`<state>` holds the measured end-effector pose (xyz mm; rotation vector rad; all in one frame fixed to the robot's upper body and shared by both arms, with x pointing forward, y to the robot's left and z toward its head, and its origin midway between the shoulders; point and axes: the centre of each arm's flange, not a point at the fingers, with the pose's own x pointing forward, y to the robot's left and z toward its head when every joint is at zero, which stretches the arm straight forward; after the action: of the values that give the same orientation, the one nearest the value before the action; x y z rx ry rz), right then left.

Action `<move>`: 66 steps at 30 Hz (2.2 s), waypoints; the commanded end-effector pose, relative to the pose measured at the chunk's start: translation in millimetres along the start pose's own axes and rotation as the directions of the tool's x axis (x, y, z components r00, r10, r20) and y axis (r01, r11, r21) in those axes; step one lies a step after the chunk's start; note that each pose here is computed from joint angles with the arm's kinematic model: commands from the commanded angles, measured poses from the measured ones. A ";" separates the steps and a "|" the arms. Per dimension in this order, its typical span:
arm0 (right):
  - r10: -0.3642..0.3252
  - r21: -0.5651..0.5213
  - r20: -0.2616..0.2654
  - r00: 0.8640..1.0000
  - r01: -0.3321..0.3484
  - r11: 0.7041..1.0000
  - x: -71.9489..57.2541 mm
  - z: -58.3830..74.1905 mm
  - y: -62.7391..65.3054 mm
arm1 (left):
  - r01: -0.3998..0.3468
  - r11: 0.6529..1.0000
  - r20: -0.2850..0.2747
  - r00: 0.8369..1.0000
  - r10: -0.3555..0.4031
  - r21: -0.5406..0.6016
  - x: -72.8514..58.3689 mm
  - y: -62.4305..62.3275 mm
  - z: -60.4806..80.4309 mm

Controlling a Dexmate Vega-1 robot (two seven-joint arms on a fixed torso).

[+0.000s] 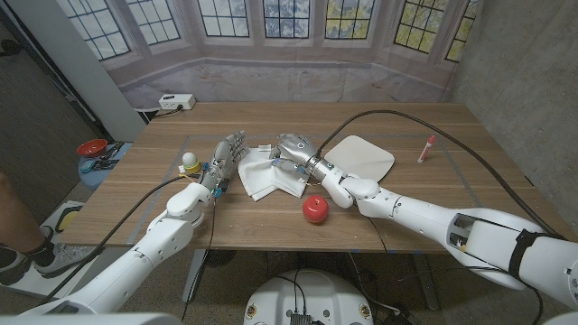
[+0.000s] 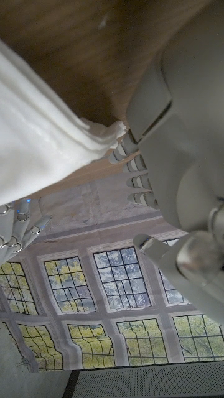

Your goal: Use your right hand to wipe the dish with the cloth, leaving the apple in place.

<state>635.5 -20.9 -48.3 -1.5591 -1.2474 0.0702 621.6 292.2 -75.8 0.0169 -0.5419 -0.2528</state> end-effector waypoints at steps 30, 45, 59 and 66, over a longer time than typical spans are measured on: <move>-0.096 -0.058 -0.039 0.995 0.094 0.994 -11.0 -11.8 -42.2 | 0.008 1.000 -0.013 1.000 -0.008 0.006 5.1 -0.6 -2.3; -0.096 -0.084 -0.052 0.994 0.091 0.992 -16.0 -21.5 -50.7 | 0.014 1.000 -0.020 1.000 -0.014 0.007 8.5 0.0 -3.4; -0.074 -0.123 -0.077 0.994 0.064 0.990 -27.5 -33.6 -57.5 | 0.024 1.000 -0.024 0.999 -0.023 0.013 12.8 1.6 -3.0; -0.061 -0.136 -0.088 0.994 0.048 0.990 -32.3 -39.8 -60.1 | 0.029 0.999 -0.029 0.999 -0.029 0.013 14.6 1.5 -4.0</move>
<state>606.3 -67.5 -7.8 -1.5927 -1.2674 -0.1061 632.9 290.5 -72.6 0.0369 -0.5203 -0.2696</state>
